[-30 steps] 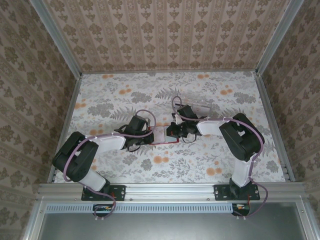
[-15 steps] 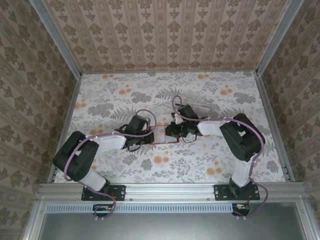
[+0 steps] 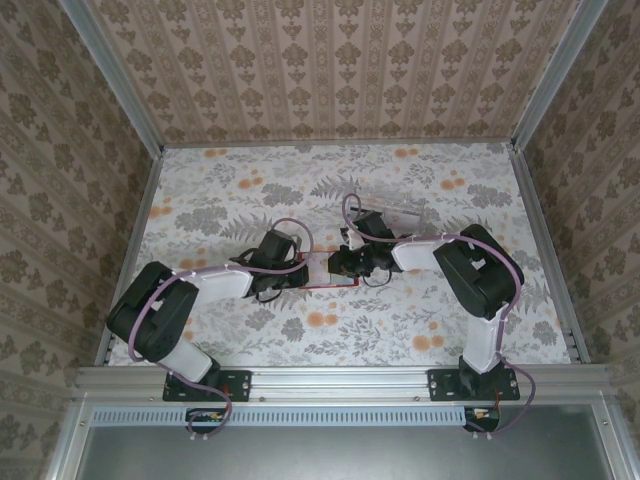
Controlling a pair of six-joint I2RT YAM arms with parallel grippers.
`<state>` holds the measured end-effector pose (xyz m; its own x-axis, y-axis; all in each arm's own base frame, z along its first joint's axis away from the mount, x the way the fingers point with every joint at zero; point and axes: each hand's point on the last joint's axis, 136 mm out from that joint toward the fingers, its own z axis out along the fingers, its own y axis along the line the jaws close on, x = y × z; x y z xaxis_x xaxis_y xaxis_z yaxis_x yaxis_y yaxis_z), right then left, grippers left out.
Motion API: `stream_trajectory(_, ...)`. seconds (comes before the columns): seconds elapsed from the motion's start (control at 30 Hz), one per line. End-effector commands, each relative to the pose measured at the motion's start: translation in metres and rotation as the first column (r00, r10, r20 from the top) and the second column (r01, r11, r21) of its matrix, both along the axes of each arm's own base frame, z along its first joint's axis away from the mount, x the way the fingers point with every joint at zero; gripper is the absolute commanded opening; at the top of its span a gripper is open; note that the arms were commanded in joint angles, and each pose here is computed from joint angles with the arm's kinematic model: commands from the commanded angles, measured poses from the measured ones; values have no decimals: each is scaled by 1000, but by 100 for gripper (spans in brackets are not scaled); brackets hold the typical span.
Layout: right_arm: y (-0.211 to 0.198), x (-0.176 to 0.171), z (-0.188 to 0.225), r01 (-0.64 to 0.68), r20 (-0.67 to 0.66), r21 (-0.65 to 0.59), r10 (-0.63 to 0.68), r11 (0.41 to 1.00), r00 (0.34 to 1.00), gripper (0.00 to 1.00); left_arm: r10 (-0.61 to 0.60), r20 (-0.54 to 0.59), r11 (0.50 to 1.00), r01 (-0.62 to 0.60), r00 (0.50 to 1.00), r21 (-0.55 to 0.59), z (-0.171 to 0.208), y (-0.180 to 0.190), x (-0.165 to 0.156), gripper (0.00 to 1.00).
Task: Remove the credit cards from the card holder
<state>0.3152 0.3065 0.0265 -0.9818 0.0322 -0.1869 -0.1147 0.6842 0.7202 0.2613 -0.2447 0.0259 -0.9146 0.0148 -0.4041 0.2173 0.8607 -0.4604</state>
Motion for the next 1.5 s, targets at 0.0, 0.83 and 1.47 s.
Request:
stream_trajectory(0.0, 12, 1, 1, -24, -7, 29, 24, 999, 1000, 19, 7, -91, 996, 1, 996, 92, -28, 16, -18, 1)
stream_trajectory(0.83, -37, 8, 8, 68, 3, 36, -68, 997, 998, 0, 22, -98, 994, -11, 995, 111, -30, 21, -20, 0)
stream_trajectory(1.47, -84, -11, 71, 98, 122, 9, -98, 995, 988, 0, -4, -51, 998, 7, 999, 62, -8, 10, -12, 6)
